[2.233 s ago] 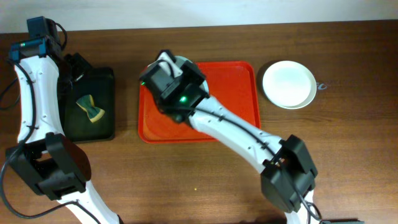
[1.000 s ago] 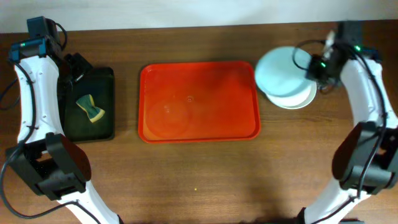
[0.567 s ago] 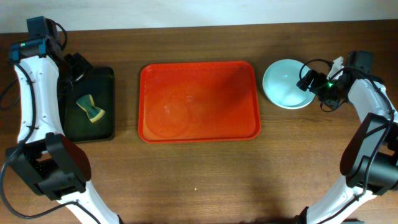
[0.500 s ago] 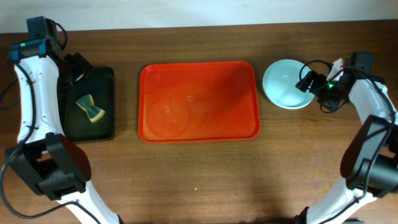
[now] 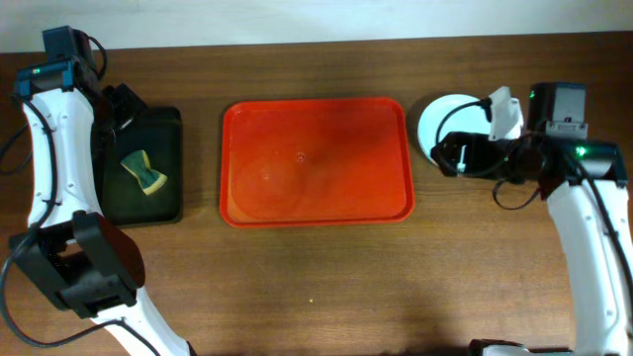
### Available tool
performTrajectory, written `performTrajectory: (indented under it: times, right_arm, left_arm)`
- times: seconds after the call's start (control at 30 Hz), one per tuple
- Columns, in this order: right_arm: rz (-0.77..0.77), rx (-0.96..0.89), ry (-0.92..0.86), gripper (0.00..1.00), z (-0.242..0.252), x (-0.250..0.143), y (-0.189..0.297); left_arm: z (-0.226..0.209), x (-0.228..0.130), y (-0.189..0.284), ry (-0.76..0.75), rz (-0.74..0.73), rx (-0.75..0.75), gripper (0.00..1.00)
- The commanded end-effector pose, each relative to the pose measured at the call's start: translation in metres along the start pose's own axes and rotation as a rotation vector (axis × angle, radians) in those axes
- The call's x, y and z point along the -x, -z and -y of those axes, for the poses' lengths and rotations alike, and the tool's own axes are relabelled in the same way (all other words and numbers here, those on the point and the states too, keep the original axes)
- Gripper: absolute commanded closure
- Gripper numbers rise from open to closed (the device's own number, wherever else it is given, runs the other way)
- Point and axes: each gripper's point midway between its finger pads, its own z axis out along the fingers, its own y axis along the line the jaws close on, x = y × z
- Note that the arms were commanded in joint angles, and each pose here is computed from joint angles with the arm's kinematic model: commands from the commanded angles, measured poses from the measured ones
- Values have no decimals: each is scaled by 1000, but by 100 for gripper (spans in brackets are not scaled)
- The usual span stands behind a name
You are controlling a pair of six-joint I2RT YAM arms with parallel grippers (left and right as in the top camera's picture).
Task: Clean dirty plates on tray and stack at the side
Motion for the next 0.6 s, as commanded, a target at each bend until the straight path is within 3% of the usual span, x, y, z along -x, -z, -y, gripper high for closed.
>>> performTrajectory:
  times: [0.0, 0.2, 0.33, 0.57]
  right_arm:
    - [56, 41, 138, 1, -42, -11, 22]
    - [109, 60, 229, 1, -63, -58, 40]
    - [39, 48, 205, 1, -58, -81, 42]
    - [6, -18, 190, 1, -44, -80, 32]
  left_arm:
    - [0, 1, 2, 3, 4, -2, 1]
    - [0, 1, 2, 3, 4, -2, 0]
    - [0, 1, 2, 3, 4, -2, 1]
    - [0, 1, 2, 3, 4, -2, 1]
